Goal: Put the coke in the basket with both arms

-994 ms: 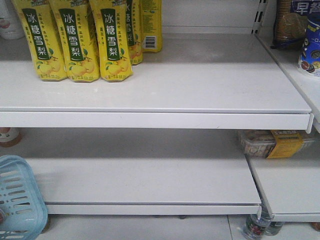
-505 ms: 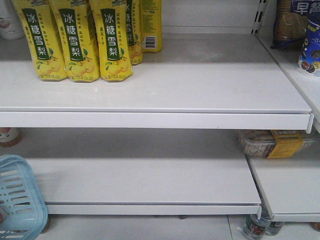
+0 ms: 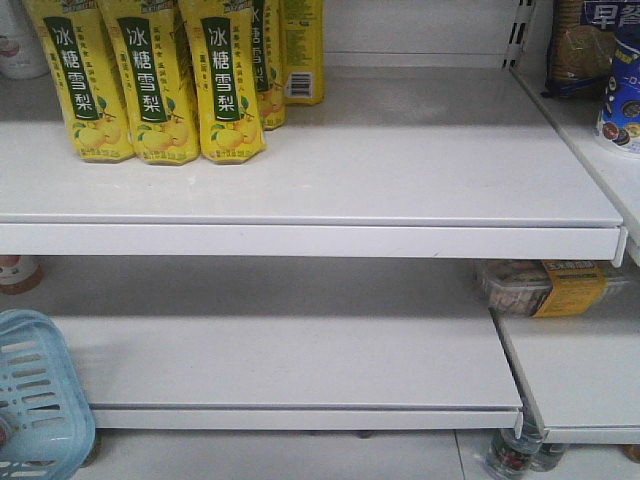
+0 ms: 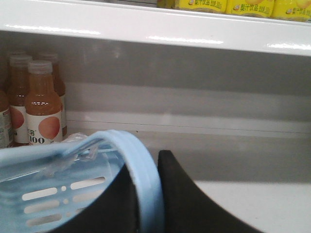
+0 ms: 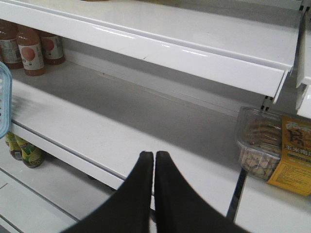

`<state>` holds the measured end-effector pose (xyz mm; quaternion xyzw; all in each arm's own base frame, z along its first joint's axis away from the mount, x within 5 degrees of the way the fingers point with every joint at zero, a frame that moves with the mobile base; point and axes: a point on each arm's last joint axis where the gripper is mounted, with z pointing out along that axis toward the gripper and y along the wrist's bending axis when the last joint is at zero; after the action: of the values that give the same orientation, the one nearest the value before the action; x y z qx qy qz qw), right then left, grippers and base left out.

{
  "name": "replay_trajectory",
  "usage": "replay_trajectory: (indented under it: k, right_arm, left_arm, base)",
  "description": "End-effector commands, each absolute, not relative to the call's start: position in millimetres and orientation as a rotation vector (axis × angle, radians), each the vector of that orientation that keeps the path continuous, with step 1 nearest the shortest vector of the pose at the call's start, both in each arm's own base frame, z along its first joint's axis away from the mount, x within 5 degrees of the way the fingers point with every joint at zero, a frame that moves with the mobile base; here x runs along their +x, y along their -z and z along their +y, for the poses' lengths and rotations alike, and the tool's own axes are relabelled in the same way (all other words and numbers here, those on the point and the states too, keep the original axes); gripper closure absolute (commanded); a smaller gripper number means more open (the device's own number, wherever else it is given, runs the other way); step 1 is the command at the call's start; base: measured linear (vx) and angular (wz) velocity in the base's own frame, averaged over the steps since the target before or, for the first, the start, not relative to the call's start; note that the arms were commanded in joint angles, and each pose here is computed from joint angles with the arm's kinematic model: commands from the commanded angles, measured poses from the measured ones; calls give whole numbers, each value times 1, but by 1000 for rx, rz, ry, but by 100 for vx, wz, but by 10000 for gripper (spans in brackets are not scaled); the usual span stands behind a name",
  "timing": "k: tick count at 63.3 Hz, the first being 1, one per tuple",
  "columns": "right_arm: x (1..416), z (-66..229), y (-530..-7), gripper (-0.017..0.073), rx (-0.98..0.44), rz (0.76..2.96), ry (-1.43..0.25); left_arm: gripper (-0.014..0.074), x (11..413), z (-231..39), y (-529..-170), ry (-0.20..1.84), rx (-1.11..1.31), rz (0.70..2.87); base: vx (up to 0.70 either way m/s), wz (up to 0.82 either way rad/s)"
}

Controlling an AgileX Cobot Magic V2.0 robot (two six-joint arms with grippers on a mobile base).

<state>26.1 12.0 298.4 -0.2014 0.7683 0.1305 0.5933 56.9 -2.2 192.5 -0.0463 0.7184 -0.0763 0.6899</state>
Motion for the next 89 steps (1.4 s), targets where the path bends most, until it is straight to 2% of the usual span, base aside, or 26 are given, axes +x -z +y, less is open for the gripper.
replay_trajectory:
  k: [1,35,46,51,61,70,80,89]
  right_arm:
    - [27,12,-310,564,-452,1711,-302]
    - [28,12,-310,564,-452,1713,-302]
    - [42,18,-277,564,-441,1735,-253]
    - [50,19,-257,564,-370,1749,-256]
    - [60,15,-222,564,-115,1796,-273]
    - [59,10,-197,564,59,1797,-299]
    - [54,6,-180,564,173,1736,-322]
    - [55,3,-184,564,190,1690,-258]
  left_arm:
    - [600,55,-4,-208,152,-32,1420]
    - [600,55,-4,-208,152,-32,1420]
    - [600,55,-4,-208,152,-32,1420]
    - [600,55,-4,-208,152,-32,1420]
    - [600,55,-4,-208,152,-32,1420]
    - [600,55,-4,-208,152,-32,1420]
    - [600,55,-4,-208,152,-32,1420]
    - [600,55,-4,-208,151,-32,1422]
  base:
    - [0,0]
    - [0,0]
    - [0,0]
    - [0,0]
    - [0,0]
    - [0,0]
    - [0,0]
    - [0,0]
